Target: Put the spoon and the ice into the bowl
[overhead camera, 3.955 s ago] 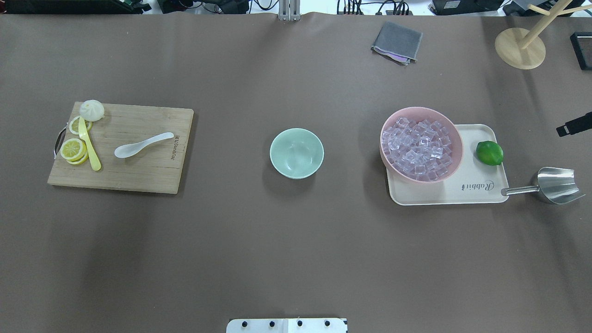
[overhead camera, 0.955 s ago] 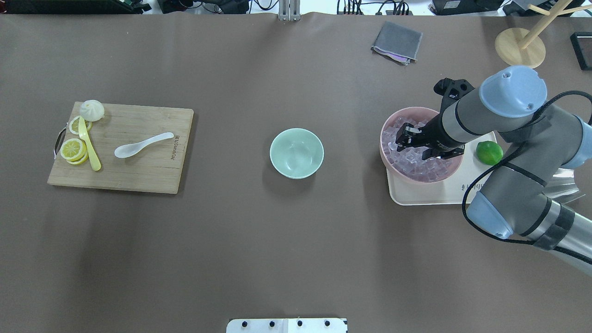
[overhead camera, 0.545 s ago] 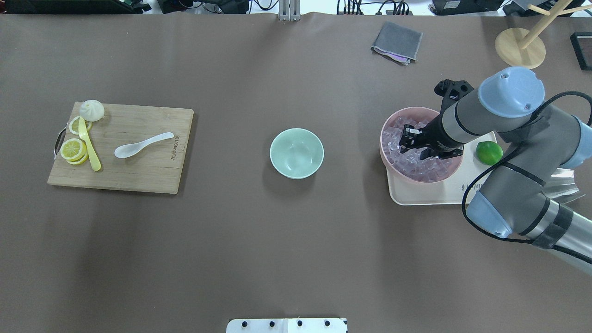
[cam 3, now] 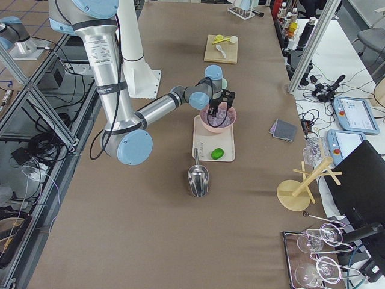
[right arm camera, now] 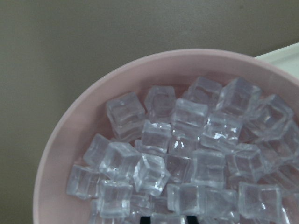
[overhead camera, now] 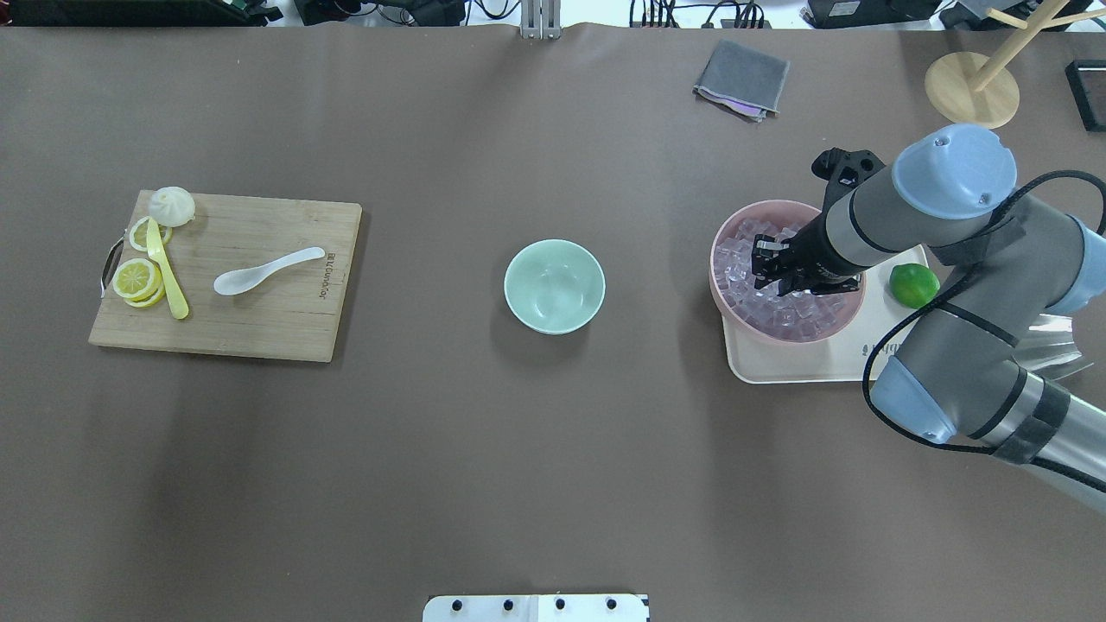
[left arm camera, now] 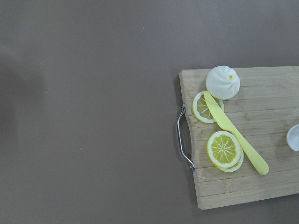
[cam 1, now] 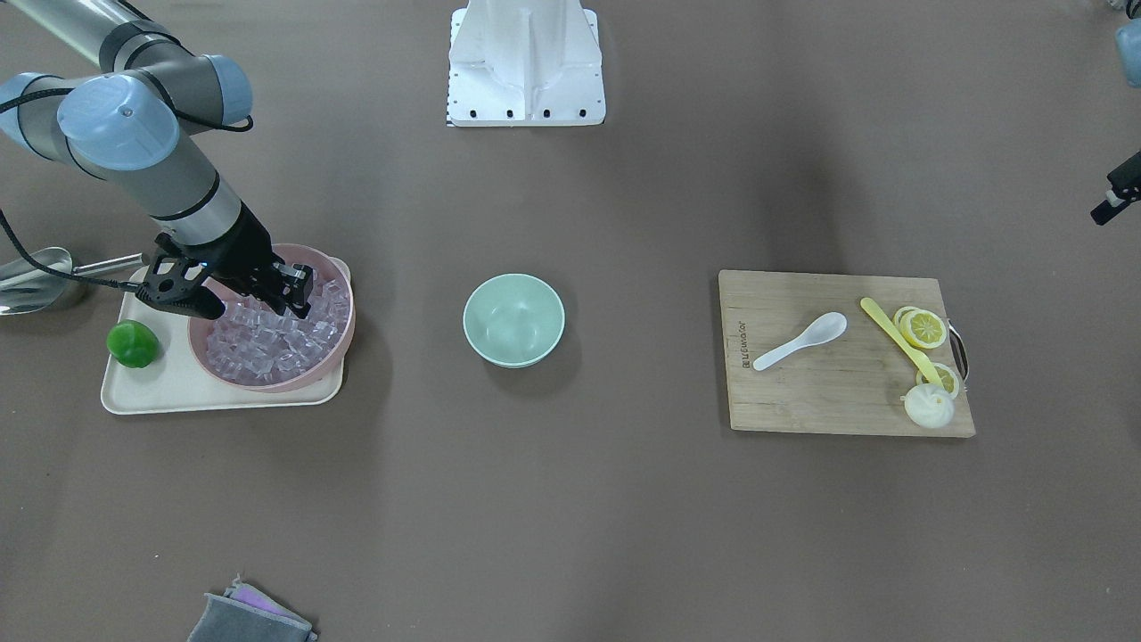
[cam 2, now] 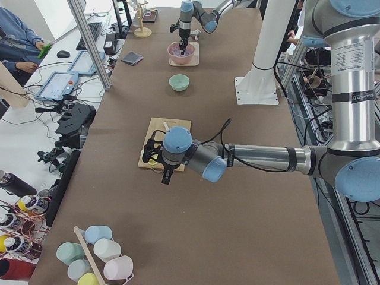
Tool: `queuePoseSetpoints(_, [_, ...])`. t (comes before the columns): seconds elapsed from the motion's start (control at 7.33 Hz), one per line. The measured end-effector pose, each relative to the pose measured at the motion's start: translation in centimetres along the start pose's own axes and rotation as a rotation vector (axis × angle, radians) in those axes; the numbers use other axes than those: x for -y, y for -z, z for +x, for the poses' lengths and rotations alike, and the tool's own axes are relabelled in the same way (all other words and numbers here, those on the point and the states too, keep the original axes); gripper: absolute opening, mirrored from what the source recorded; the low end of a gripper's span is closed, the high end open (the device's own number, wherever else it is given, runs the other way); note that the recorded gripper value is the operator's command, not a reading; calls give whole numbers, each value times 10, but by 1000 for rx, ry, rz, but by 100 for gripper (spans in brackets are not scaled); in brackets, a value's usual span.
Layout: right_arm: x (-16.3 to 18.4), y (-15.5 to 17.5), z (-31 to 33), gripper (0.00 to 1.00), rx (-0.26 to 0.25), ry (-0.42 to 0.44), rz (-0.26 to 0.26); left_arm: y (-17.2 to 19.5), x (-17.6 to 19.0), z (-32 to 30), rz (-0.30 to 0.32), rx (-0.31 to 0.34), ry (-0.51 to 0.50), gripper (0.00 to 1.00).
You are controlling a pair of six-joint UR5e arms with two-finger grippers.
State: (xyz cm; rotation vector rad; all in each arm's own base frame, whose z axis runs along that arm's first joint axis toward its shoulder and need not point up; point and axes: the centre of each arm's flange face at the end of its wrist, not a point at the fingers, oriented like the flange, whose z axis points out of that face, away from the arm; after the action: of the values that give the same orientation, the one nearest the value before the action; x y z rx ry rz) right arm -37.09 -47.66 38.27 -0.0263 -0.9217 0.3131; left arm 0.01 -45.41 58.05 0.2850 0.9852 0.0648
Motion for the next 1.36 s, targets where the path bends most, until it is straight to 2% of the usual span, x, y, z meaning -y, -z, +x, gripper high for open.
queuePoseSetpoints(0.27, [3, 21, -10, 0, 37, 0, -3, 1, 1, 1, 2, -1, -1, 98])
queuePoseSetpoints(0.55, [26, 71, -36, 0, 109, -22, -40, 1, 11, 7, 9, -6, 31, 98])
queuePoseSetpoints(0.82, [32, 97, -104, 0, 138, -55, -46, -16, 52, 52, 7, -22, 136, 98])
queuePoseSetpoints(1.09, [-3, 78, -177, 0, 146, -107, 3, -61, 100, 137, 13, -4, 233, 98])
queuePoseSetpoints(1.23, [-24, 63, -206, 0, 147, -119, 23, -86, 116, 182, 28, 10, 247, 98])
queuePoseSetpoints(1.36, [-42, 47, -224, 0, 143, -117, 43, -109, 125, 221, 46, 22, 201, 98])
